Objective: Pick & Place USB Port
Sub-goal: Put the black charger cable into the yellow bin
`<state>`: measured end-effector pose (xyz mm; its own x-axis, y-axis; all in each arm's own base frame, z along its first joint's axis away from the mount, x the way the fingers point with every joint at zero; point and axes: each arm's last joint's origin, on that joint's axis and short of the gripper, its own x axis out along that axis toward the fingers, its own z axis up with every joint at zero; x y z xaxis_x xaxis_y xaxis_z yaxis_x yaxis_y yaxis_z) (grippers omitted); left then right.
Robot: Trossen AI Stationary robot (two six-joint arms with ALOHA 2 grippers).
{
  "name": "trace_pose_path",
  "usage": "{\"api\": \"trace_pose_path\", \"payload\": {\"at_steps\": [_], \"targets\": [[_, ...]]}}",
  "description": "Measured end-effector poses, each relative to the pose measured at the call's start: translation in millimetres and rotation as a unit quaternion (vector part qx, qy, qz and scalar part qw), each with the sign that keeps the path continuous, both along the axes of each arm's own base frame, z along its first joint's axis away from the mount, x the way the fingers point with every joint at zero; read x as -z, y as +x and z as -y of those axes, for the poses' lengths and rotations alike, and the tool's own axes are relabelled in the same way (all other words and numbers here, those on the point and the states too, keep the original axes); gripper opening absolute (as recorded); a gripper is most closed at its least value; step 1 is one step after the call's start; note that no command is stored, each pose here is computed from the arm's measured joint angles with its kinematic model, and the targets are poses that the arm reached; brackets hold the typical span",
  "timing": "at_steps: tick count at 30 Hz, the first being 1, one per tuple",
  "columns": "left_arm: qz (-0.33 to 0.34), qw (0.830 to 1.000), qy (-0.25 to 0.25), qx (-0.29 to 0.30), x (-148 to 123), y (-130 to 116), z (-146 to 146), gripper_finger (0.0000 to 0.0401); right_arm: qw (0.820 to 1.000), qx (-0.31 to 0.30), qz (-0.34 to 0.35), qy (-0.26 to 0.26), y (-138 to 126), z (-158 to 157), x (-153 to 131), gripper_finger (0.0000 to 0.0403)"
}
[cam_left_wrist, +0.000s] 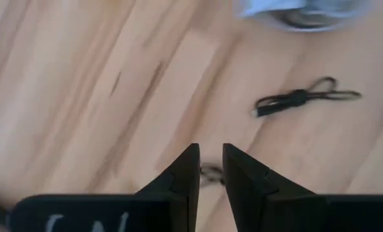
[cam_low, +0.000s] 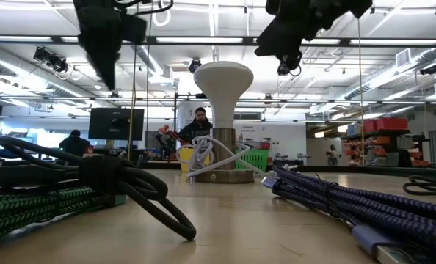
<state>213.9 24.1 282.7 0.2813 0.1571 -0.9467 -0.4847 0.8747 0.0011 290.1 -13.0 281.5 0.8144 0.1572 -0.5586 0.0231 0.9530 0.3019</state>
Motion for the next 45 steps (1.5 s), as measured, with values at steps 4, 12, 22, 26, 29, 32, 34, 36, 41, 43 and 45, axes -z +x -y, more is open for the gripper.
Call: {"api": "trace_pose_path", "payload": {"at_steps": [4,12,22,26,29,32,34,36,41,43,45], "targets": [[-0.034,0.993,0.004,-0.111,2,-10,13,0.0071,0.999,0.022,-0.008,-0.028,0,-8,1,0.0107],[-0.044,0.973,0.006,-0.225,43,-23,46,0.0071,0.998,0.033,-0.013,-0.053,-1,-19,2,0.0107],[-0.004,0.965,-0.044,-0.259,90,-27,64,0.0071,0.997,0.028,-0.007,-0.07,0,-22,2,0.0107],[0.01,0.948,-0.06,-0.312,98,-28,64,0.0071,0.997,0.027,-0.007,-0.071,0,-22,2,0.0107],[0.005,0.933,-0.078,-0.352,108,-33,63,0.0076,0.997,0.023,-0.006,-0.077,0,-22,2,0.0107],[-0.008,0.93,-0.085,-0.357,117,-37,63,0.009,0.997,0.021,-0.006,-0.08,0,-22,2,0.0107],[-0.001,0.93,-0.092,-0.355,121,-37,63,0.0102,0.997,0.021,-0.005,-0.08,0,-22,2,0.0107],[0.02,0.931,-0.104,-0.349,125,-34,63,0.0115,0.997,0.021,-0.003,-0.08,0,-22,3,0.0107],[0.055,0.928,-0.116,-0.351,126,-29,64,0.0147,0.997,0.02,-0.005,-0.08,0,-22,8,0.0107],[0.054,0.927,-0.113,-0.353,126,-30,64,0.0157,0.997,0.02,-0.008,-0.08,-1,-22,11,0.0107],[0.053,0.927,-0.111,-0.355,126,-30,64,0.0165,0.997,0.02,-0.003,-0.08,-1,-23,13,0.0107]]}}
